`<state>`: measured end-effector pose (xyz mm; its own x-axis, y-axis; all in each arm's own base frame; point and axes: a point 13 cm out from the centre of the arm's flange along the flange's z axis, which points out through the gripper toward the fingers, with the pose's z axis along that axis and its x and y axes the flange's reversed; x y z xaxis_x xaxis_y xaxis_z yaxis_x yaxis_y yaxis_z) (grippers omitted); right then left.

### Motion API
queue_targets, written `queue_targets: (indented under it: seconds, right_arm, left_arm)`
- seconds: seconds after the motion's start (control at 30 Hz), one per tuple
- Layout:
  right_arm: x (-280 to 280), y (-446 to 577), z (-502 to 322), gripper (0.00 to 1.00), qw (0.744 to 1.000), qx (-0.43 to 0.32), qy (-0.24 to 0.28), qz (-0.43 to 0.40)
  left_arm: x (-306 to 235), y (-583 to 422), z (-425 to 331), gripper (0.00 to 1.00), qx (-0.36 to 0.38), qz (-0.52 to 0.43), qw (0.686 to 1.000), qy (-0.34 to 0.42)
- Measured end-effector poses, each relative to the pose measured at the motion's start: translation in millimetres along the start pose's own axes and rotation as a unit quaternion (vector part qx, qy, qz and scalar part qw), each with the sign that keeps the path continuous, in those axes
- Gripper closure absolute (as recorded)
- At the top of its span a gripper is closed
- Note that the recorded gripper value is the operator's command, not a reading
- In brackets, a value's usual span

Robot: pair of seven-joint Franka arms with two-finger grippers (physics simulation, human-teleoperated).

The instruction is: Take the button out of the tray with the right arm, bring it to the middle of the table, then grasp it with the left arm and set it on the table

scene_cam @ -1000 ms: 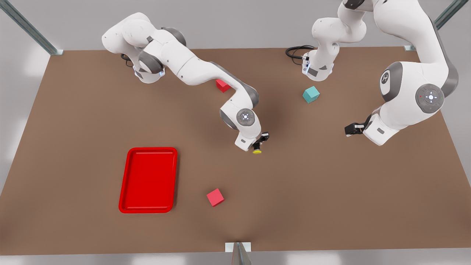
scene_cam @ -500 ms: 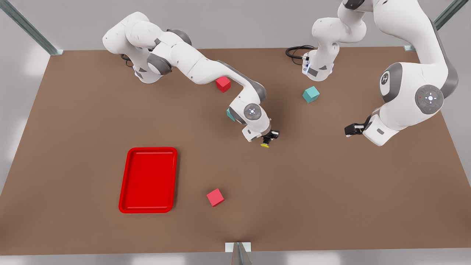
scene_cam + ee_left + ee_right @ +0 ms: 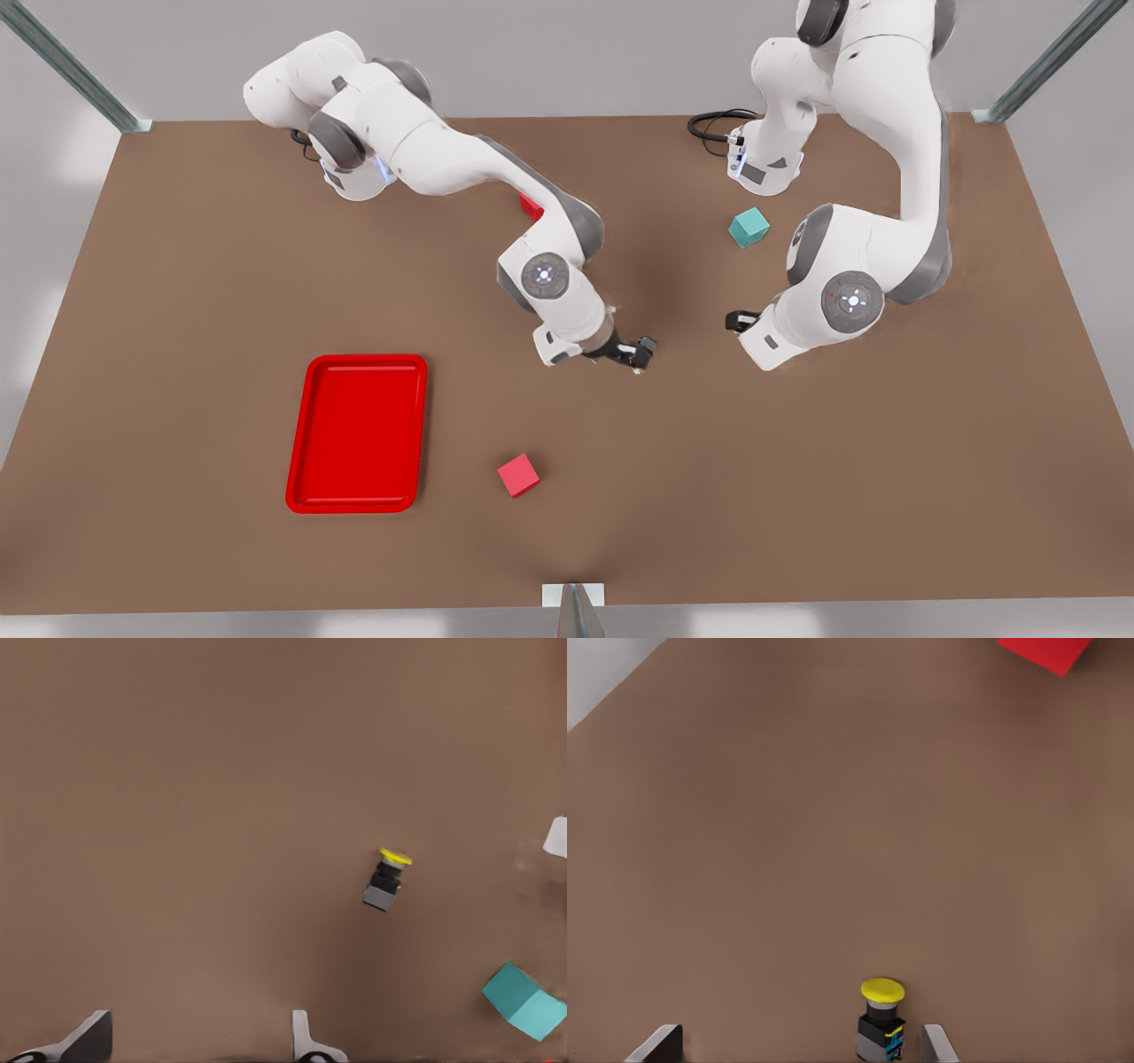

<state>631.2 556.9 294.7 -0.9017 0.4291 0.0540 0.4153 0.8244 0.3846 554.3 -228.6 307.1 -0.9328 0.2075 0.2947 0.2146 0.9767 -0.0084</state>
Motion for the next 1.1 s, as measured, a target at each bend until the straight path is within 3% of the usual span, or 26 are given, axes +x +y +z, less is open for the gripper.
queue_targets:
  seconds: [0.07, 0.13, 0.2, 0.3, 0.6, 1.0, 1.03, 1.1]
  right_arm:
    - [-151.1, -90.7, -163.8, 0.00, 0.998, 0.014, -0.051, 0.043]
    - [-138.2, -209.0, -274.4, 0.00, 0.994, 0.082, -0.064, 0.037]
    - [-124.3, -248.5, -301.5, 0.00, 0.992, 0.114, -0.062, 0.003]
    - [-122.8, -254.7, -310.1, 0.00, 0.987, 0.146, -0.045, -0.052]
    - [-154.3, -314.6, -309.1, 0.00, 0.969, 0.211, 0.006, -0.132]
    - [-176.8, -357.4, -307.8, 0.00, 0.955, 0.227, 0.045, -0.184]
    - [-176.6, -357.2, -307.5, 0.00, 0.954, 0.227, 0.046, -0.190]
    - [-175.2, -355.4, -306.6, 0.00, 0.952, 0.227, 0.049, -0.201]
  left_arm:
    - [-11.9, -79.4, 68.2, 0.00, -0.009, 0.040, 0.999, 0.028]
    - [-29.0, -122.2, 124.1, 0.00, 0.012, 0.040, 0.998, 0.039]
    - [-35.9, -135.1, 174.2, 0.00, 0.028, 0.027, 0.998, 0.042]
    - [-33.3, -125.7, 228.3, 0.00, 0.039, 0.019, 0.999, 0.032]
    - [-37.3, -130.6, 234.0, 0.00, -0.010, 0.131, 0.987, -0.090]
    - [-48.1, -142.1, 271.4, 0.00, -0.030, 0.203, 0.968, -0.143]
    - [-48.8, -142.3, 271.8, 0.02, -0.030, 0.205, 0.967, -0.145]
    - [-50.2, -142.1, 271.8, 0.17, -0.030, 0.209, 0.966, -0.148]
